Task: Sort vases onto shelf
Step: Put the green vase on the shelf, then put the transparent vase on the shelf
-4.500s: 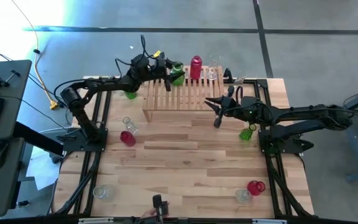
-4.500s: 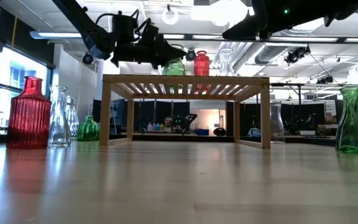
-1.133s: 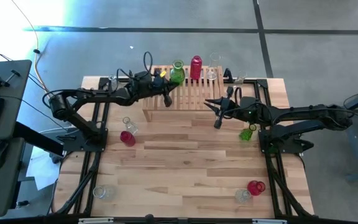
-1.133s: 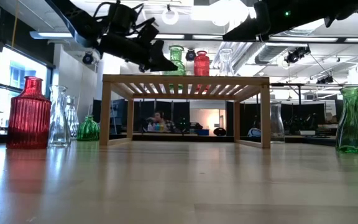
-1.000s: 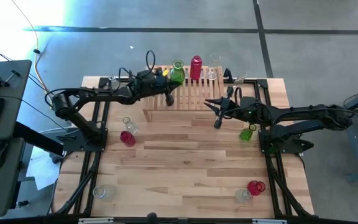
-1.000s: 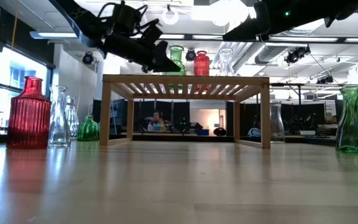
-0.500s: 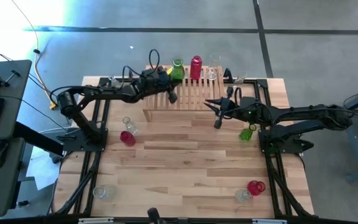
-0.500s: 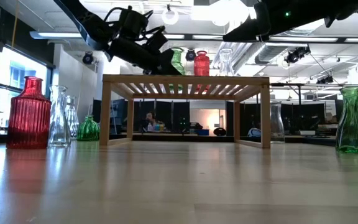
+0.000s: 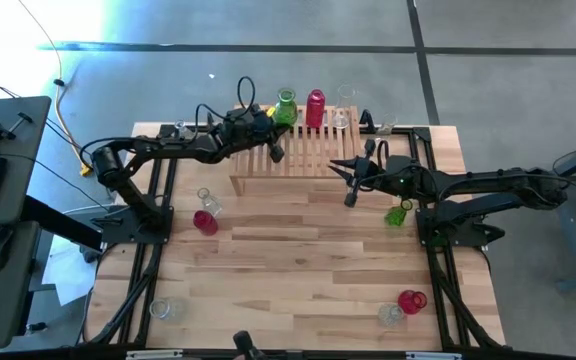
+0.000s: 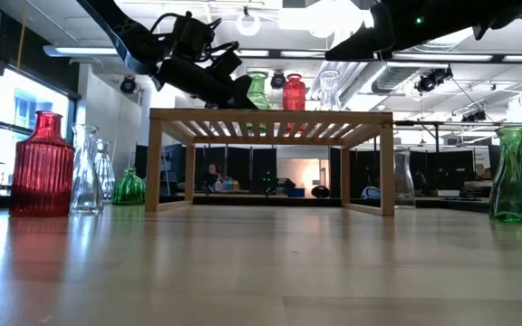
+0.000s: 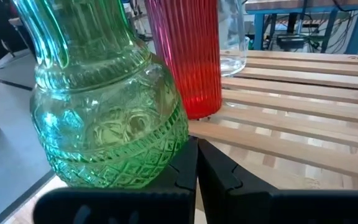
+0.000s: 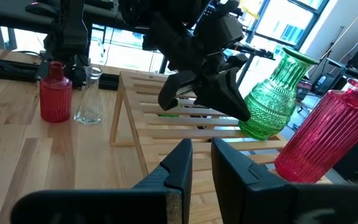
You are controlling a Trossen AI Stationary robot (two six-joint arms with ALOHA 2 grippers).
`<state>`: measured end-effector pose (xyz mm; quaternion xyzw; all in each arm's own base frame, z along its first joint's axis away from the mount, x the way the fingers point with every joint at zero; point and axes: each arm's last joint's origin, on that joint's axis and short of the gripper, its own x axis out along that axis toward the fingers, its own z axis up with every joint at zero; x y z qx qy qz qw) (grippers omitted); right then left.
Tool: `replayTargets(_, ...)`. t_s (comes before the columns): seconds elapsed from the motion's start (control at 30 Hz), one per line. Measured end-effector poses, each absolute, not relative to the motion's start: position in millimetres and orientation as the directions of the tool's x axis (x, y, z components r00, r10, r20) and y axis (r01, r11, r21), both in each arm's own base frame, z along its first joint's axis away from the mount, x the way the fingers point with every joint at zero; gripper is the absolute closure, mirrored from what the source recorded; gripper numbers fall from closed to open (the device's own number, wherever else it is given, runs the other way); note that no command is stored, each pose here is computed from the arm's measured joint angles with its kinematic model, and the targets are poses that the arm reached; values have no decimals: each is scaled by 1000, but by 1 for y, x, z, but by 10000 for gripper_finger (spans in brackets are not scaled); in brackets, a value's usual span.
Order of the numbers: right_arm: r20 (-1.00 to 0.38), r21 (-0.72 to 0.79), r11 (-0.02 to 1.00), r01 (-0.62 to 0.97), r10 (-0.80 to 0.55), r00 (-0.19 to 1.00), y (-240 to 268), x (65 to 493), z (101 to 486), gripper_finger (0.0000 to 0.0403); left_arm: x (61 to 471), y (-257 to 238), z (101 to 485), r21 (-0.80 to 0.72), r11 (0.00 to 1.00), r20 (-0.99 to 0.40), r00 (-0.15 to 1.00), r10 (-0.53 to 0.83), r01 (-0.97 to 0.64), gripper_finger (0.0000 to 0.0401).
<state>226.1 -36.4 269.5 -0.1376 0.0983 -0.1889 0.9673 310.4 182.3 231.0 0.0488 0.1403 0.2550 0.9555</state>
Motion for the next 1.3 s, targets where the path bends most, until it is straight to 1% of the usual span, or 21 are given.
replayTargets(0.13,-139,-304,891,338,-393,909,-36,226,269,361,305,177,238,165,870,-277,825,492,-464,401)
replayTargets(0.37,-141,-302,895,327,-382,913,-36,226,269,361,289,150,264,216,887,-340,820,460,-408,401)
replayTargets(0.6,-145,-292,903,315,-368,919,-35,226,269,361,265,127,288,261,858,-388,766,513,-443,401)
replayTargets(0.73,-139,-271,923,272,-317,938,-34,227,270,361,250,121,293,236,843,-438,721,537,-484,401)
replayTargets(0.87,-132,-241,941,237,-274,953,-33,228,270,361,234,115,293,253,819,-521,641,563,-515,401)
replayTargets(1.1,-130,-225,946,234,-267,955,-32,228,271,347,200,104,293,283,772,-651,477,590,-569,392)
replayTargets(1.3,-113,-223,946,235,-265,958,-32,228,272,337,170,113,313,247,716,-793,288,536,-653,383)
